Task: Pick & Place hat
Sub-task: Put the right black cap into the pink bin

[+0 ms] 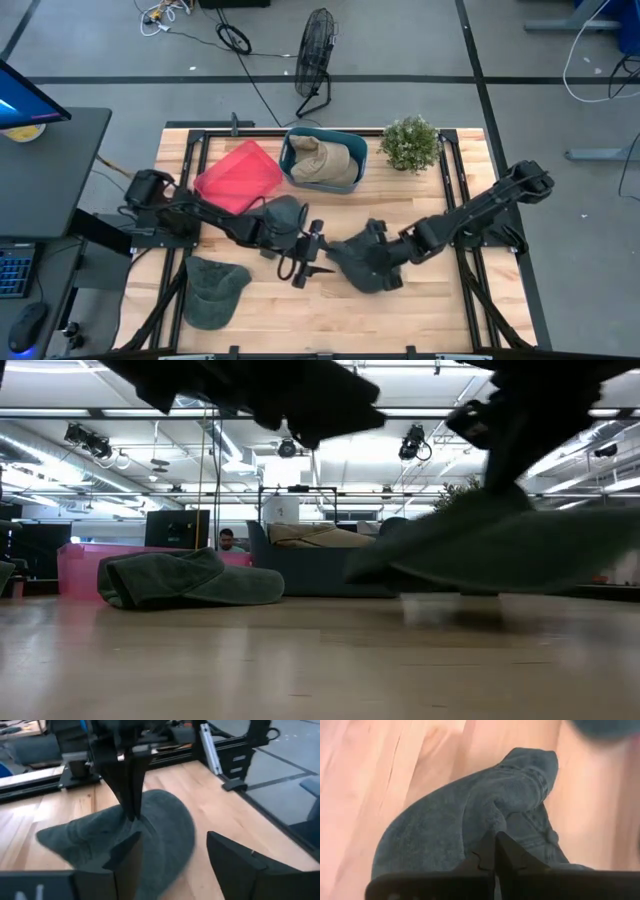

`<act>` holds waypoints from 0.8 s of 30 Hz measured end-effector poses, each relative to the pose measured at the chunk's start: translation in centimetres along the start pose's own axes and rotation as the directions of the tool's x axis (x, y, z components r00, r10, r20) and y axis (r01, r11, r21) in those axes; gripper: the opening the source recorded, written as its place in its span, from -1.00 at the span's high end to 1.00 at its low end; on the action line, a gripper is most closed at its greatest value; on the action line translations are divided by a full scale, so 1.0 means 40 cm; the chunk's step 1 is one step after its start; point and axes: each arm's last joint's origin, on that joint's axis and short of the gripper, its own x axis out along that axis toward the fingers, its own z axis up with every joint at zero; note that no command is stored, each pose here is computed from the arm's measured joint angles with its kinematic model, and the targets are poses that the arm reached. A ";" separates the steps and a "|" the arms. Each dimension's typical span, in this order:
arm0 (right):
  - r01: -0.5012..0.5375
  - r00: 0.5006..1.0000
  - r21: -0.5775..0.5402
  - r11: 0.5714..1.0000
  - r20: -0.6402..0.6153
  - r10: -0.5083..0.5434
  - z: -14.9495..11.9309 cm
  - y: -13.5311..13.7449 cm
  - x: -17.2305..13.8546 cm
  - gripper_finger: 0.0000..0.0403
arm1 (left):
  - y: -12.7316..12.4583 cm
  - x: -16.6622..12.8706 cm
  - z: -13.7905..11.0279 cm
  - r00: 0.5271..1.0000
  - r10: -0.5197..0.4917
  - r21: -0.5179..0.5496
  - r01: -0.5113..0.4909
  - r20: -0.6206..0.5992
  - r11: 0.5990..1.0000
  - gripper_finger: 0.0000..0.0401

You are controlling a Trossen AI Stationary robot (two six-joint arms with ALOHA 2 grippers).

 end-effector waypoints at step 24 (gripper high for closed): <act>0.196 0.954 -0.197 0.961 0.266 -0.140 0.075 -0.129 0.009 0.99 | 0.078 0.022 -0.072 0.981 0.123 -0.132 -0.144 -0.153 0.981 0.21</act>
